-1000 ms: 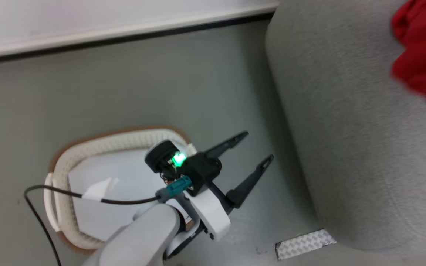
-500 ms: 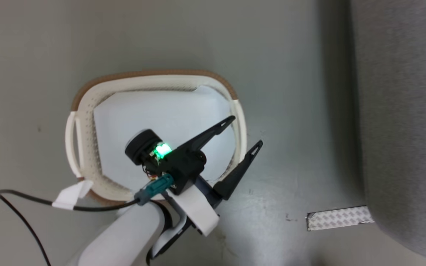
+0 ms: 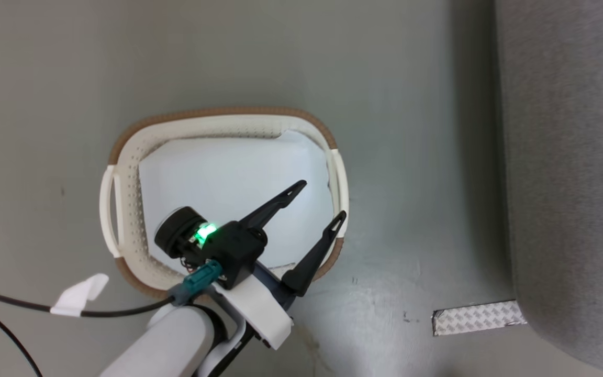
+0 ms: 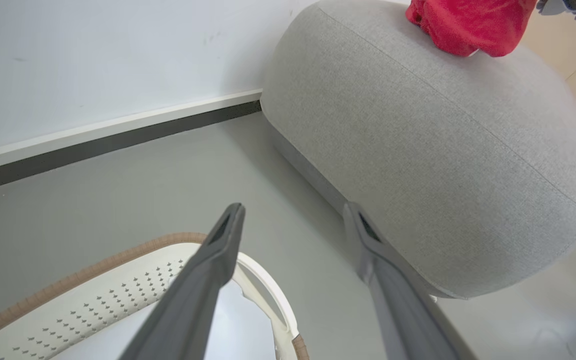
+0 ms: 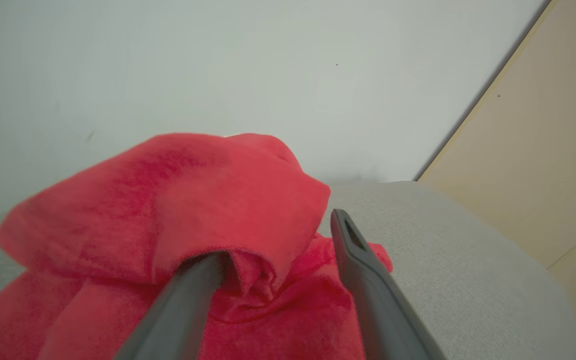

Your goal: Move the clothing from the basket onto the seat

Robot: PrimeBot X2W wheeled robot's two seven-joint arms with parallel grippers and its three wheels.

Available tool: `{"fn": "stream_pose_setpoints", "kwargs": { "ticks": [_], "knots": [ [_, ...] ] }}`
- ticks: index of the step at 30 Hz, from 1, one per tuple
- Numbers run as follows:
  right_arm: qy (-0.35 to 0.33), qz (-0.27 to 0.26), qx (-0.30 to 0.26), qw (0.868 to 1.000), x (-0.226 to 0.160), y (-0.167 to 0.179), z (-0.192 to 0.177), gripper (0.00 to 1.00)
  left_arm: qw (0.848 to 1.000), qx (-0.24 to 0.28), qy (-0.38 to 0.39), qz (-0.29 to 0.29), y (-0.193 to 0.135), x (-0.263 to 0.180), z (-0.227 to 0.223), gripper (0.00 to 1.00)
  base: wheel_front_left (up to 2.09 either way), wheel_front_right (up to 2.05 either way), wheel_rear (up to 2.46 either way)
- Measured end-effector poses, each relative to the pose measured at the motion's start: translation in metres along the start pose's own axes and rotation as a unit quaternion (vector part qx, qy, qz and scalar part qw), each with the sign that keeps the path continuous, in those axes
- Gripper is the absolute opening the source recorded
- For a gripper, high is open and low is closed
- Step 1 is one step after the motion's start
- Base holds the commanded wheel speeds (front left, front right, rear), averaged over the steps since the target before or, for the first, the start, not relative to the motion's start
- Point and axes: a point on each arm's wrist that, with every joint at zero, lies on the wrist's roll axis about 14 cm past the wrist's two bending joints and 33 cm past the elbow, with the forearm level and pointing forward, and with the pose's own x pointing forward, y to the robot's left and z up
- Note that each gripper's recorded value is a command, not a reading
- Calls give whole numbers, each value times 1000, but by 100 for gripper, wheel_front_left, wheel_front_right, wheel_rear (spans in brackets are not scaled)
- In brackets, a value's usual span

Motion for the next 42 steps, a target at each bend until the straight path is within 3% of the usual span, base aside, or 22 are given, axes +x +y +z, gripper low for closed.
{"fn": "stream_pose_setpoints", "kwargs": {
  "ticks": [8, 13, 19, 27, 42],
  "knots": [
    [-3, 35, -32, 999, -38, -4, 8, 100, 999, -8, -41, 12, -12, -3, 38, 100, 0, 0, 0],
    [-59, 57, -26, 996, -73, -9, 41, 100, 997, -17, -62, 47, -15, -18, 56, 100, 0, 0, 0],
    [-110, 79, 21, 991, -129, -16, 60, 100, 989, -17, -91, 116, -5, -47, 76, 100, 0, 0, 0],
    [-147, 146, 85, 975, -220, 3, 71, 100, 972, -3, -114, 207, 6, -106, 86, 100, 0, 0, 0],
    [-115, 267, 167, 942, -323, 60, 51, 100, 939, 23, -126, 319, 17, -189, 77, 100, 0, 0, 0]
  ]
}}
